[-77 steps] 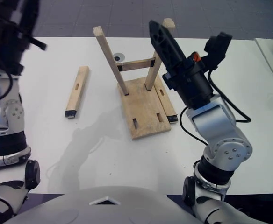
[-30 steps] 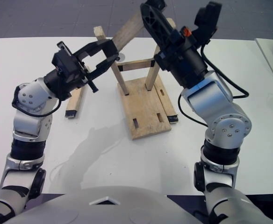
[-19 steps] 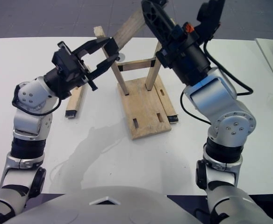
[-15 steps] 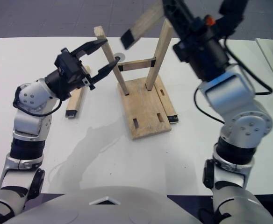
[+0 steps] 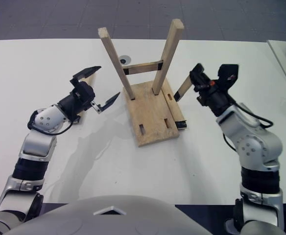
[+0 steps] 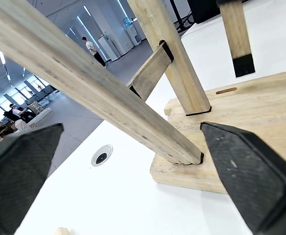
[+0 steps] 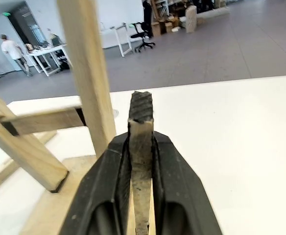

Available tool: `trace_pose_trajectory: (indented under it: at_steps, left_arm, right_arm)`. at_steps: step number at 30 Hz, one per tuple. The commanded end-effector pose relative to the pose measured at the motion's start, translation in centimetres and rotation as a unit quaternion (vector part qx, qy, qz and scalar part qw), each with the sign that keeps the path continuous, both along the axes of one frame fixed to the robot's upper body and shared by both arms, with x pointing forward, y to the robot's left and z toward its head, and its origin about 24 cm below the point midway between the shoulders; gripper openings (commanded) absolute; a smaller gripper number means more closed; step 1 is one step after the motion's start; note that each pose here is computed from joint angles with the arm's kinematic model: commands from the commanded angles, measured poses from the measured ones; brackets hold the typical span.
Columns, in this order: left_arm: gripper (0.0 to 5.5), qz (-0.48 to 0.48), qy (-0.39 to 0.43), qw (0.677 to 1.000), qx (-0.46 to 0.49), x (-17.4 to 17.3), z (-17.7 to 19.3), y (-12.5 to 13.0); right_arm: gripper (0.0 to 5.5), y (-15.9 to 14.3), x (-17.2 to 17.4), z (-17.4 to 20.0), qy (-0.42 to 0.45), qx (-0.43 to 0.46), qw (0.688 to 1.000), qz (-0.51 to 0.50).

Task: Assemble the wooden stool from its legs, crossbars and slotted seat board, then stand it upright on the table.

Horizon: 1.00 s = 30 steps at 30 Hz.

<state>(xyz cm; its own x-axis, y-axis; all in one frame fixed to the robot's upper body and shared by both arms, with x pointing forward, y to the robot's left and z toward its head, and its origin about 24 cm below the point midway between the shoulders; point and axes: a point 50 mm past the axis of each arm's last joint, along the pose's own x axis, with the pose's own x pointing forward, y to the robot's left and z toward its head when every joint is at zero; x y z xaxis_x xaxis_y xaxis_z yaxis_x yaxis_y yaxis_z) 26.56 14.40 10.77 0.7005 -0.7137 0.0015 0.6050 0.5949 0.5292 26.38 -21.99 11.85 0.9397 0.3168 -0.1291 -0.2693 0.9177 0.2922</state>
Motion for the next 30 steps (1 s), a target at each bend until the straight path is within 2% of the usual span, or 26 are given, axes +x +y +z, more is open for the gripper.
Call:
trace_pose_trajectory:
  at_steps: [1,9,12,24,30]
  left_arm:
    - [5.4,-0.002,0.03,0.999,-0.016,0.5,-0.5,-0.5]
    - [5.4,0.019,0.144,0.984,-0.105,2.2,-2.5,-2.2]
    - [5.4,0.057,0.173,0.973,-0.141,3.2,-2.6,-2.7]
    - [5.4,0.103,0.18,0.969,-0.137,4.8,-2.8,-5.4]
    - [5.4,0.144,0.164,0.97,-0.102,5.5,-2.9,-5.2]
  right_arm:
    - [0.44,-0.2,0.3,-0.5,-0.011,0.015,1.0,-0.02]
    - [0.44,0.7,0.7,0.5,-0.044,0.019,0.999,-0.019]
    - [0.44,1.4,1.0,0.0,-0.04,0.007,0.999,-0.009]
    - [0.44,2.9,1.6,-1.6,-0.021,-0.021,1.0,-0.005]
    - [0.44,2.5,1.3,-2.6,-0.004,-0.066,0.997,-0.024]
